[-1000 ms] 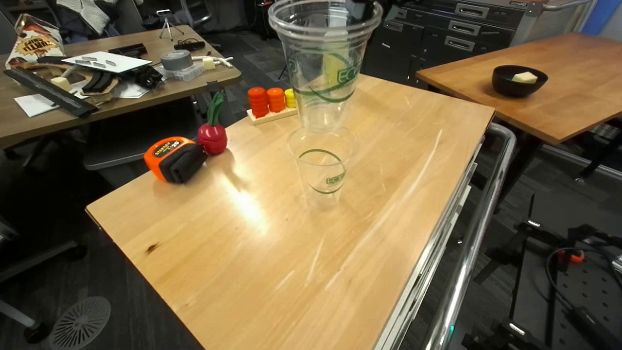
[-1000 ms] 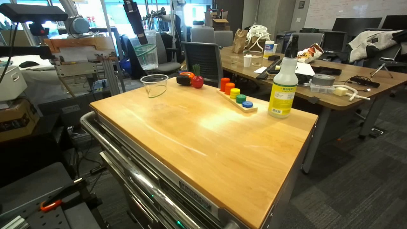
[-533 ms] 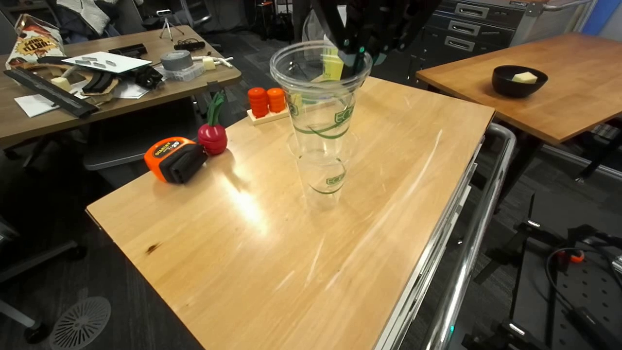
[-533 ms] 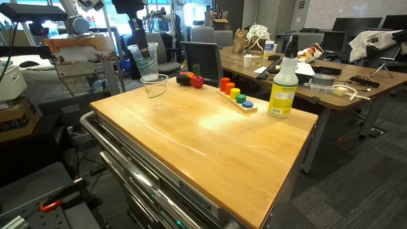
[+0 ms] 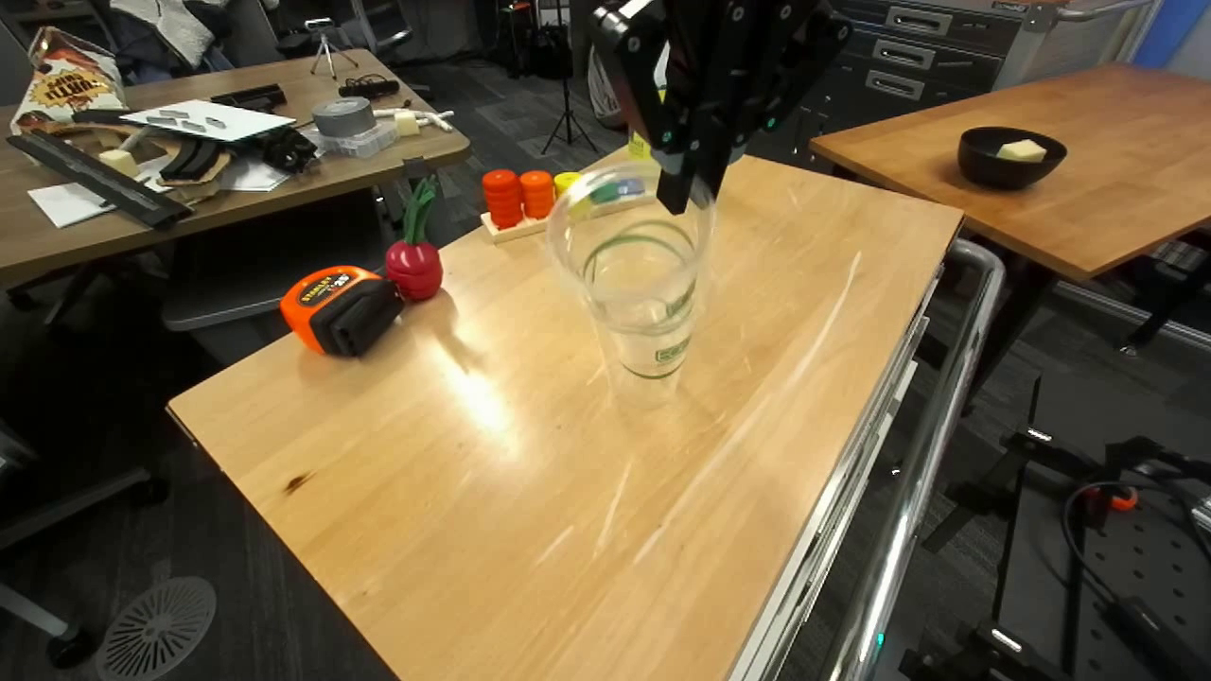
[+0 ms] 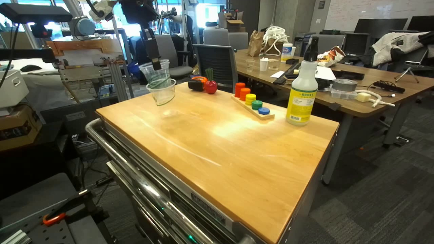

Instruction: Stack the cups from right to left

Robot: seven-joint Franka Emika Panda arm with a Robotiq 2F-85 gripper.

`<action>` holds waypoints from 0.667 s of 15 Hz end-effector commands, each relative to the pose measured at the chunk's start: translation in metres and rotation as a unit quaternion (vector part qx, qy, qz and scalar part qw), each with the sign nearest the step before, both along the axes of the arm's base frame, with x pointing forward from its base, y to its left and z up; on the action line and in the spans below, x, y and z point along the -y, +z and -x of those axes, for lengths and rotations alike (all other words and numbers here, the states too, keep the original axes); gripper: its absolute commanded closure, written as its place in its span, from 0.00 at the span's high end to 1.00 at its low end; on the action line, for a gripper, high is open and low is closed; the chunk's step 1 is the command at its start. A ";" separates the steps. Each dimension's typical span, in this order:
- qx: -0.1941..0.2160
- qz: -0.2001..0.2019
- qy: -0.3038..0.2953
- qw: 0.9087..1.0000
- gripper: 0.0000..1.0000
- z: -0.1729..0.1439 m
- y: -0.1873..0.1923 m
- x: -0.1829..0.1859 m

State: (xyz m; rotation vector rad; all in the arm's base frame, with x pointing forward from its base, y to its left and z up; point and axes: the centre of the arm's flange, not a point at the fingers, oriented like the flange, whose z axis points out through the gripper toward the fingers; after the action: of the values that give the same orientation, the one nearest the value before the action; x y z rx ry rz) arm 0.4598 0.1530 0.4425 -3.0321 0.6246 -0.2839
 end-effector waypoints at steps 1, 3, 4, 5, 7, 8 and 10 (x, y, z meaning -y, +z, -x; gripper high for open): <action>0.017 0.002 0.010 1.000 0.53 -0.002 0.001 0.006; 0.020 0.003 0.009 1.000 0.66 -0.002 0.003 0.007; 0.021 0.002 0.007 1.000 0.75 -0.002 0.004 0.008; 0.019 0.002 0.005 1.000 0.82 -0.002 0.006 0.008; 0.016 0.017 0.004 1.000 0.97 -0.001 0.013 0.008; 0.016 0.028 0.008 0.999 1.00 0.001 0.020 0.009; 0.007 0.031 0.015 0.999 1.00 0.004 0.033 0.009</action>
State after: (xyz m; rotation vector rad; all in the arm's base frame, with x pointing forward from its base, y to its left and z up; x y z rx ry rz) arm 0.4610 0.1462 0.4478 -3.0698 0.6016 -0.3184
